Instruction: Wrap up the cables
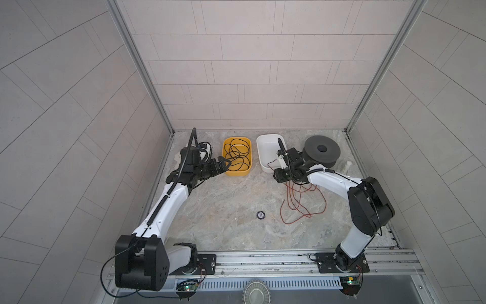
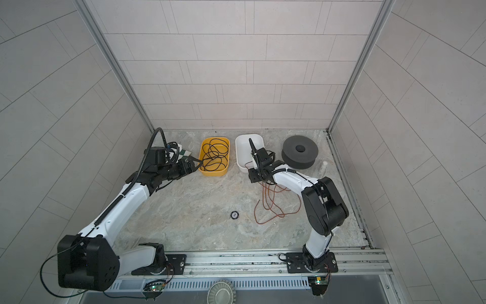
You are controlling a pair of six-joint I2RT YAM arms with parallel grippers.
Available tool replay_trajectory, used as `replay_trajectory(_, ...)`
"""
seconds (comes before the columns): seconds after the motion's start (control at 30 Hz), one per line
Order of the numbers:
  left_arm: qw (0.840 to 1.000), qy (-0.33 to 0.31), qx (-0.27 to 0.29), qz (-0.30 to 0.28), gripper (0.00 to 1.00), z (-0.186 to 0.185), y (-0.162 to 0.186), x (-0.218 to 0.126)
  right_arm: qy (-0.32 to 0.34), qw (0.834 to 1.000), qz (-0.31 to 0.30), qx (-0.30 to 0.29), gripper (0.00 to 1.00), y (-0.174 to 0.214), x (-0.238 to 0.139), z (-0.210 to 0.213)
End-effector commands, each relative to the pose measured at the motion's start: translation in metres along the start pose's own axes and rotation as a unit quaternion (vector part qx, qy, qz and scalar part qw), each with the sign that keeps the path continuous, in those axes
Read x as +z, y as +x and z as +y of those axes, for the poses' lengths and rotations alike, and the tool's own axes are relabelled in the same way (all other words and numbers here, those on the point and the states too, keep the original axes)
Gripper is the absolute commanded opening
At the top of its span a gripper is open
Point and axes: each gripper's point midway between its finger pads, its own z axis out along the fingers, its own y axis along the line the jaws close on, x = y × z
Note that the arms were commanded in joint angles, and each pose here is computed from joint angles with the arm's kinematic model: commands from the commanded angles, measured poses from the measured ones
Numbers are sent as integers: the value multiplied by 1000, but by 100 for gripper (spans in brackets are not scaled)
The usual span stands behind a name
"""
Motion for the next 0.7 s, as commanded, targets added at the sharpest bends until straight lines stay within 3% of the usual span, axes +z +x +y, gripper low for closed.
replay_trajectory(0.0,1000,11,-10,7,92,-5,10,-6,21,999,2,-27,48,-3,8,-2)
replay_trajectory(0.23,1000,4,-23,13,92,1,19,-6,32,998,0,-53,28,-8,18,9)
replay_trajectory(0.4,999,21,-41,19,92,-6,16,-4,53,995,-24,-80,5,-22,4,15)
replay_trajectory(0.67,997,15,-73,26,85,-8,14,-6,16,990,-69,-124,0,-32,-37,38)
